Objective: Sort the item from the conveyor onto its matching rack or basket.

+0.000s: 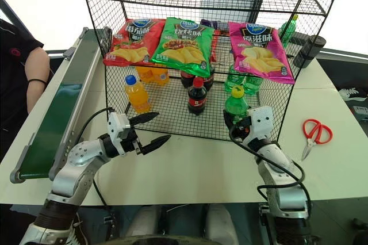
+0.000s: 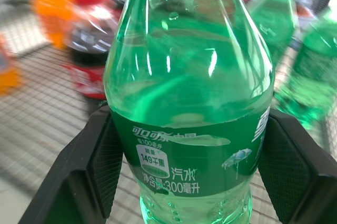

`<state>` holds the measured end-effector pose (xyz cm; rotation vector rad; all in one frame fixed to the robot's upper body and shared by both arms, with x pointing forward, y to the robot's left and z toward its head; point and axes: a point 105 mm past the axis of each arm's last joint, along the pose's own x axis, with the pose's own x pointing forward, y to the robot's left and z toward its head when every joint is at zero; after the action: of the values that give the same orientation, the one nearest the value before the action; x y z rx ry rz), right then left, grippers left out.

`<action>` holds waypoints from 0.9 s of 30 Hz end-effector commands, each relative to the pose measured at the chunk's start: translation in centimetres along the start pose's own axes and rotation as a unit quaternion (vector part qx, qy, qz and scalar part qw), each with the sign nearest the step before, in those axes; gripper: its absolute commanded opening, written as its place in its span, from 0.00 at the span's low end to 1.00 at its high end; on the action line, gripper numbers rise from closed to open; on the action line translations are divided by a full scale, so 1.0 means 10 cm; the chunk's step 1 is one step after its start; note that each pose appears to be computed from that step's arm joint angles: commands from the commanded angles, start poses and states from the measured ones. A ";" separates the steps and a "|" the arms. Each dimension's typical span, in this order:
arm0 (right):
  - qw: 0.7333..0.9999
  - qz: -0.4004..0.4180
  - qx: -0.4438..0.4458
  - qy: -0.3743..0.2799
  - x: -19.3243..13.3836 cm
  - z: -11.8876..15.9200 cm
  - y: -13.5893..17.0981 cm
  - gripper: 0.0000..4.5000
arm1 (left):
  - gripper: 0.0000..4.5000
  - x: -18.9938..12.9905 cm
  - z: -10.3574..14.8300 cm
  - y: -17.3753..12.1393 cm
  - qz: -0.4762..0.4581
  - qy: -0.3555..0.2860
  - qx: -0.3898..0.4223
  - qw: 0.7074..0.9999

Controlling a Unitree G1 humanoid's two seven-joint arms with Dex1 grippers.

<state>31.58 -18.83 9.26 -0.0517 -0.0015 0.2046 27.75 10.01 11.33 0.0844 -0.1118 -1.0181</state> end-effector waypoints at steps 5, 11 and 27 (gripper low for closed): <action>0.992 -0.119 0.014 -0.047 0.28 0.03 -0.44 0.67 | 0.99 0.07 0.16 -0.04 -0.012 -0.026 0.015 0.999; 0.991 -0.122 0.025 -0.049 0.37 -0.03 -0.48 0.67 | 0.99 0.06 0.17 -0.04 -0.008 -0.027 0.016 0.999; 0.993 -0.096 0.001 -0.068 0.18 0.09 -0.36 0.99 | 1.00 0.03 0.11 -0.04 -0.011 -0.019 0.011 1.000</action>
<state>34.51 -21.96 8.64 -0.0015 -0.0847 0.0121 27.47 9.40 11.65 0.0740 -0.1218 -1.0357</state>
